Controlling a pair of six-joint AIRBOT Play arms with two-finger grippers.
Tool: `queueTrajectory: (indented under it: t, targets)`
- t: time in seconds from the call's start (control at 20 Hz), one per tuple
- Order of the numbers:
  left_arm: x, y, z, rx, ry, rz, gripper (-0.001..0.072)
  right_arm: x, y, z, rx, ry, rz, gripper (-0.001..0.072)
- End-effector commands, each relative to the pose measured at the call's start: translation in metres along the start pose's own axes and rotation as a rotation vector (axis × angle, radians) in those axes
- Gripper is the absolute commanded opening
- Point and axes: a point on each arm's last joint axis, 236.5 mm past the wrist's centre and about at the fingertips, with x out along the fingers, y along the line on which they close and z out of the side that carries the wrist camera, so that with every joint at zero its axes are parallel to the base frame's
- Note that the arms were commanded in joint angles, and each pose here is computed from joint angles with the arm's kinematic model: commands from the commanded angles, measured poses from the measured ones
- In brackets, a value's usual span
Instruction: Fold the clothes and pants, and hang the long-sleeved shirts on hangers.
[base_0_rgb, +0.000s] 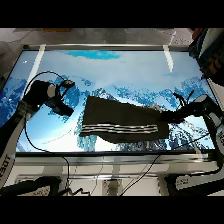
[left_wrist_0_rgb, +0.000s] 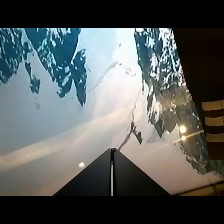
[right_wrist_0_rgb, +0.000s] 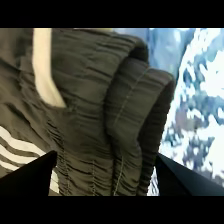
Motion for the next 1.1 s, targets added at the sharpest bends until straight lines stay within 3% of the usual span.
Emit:
queueTrajectory:
  t: [0.0,0.2,0.25,0.3,0.6,0.7,0.8,0.9,1.05]
  targets:
    - [0.001,0.0,0.0,0.001,0.003,0.0,0.0012,0.001,0.006,0.015,-0.003,-0.043,-0.015,0.0685]
    - [0.001,0.0,0.0,0.001,0.002,0.0,0.0012,0.012,0.014,0.024,0.099,-0.051,-0.071,0.0684]
    - [0.001,0.0,0.0,0.0,0.002,0.0,0.0012,0.015,0.022,0.023,0.094,-0.039,-0.057,0.0637]
    - [0.001,0.0,0.0,0.0,0.002,0.0,0.0012,0.017,0.035,0.022,0.095,-0.027,-0.018,0.0549]
    - [0.001,0.0,0.0,0.0,0.002,0.0,0.0012,0.023,0.149,0.03,-0.13,-0.054,0.329,0.055]
    - [0.001,0.0,0.0,0.0,0.002,0.0,0.0012,0.032,0.148,0.033,-0.201,-0.067,0.279,0.0554]
    - [0.001,0.0,0.0,0.0,0.003,0.0,0.0012,0.036,0.13,0.036,-0.186,-0.07,0.198,0.0628]
    - [0.001,0.0,0.0,0.0,0.003,0.0,0.0012,0.037,0.098,0.033,-0.14,-0.047,0.087,0.0628]
    - [0.001,0.0,0.0,0.0,0.002,0.0,0.0012,0.035,0.09,0.034,-0.081,-0.05,0.076,0.0616]
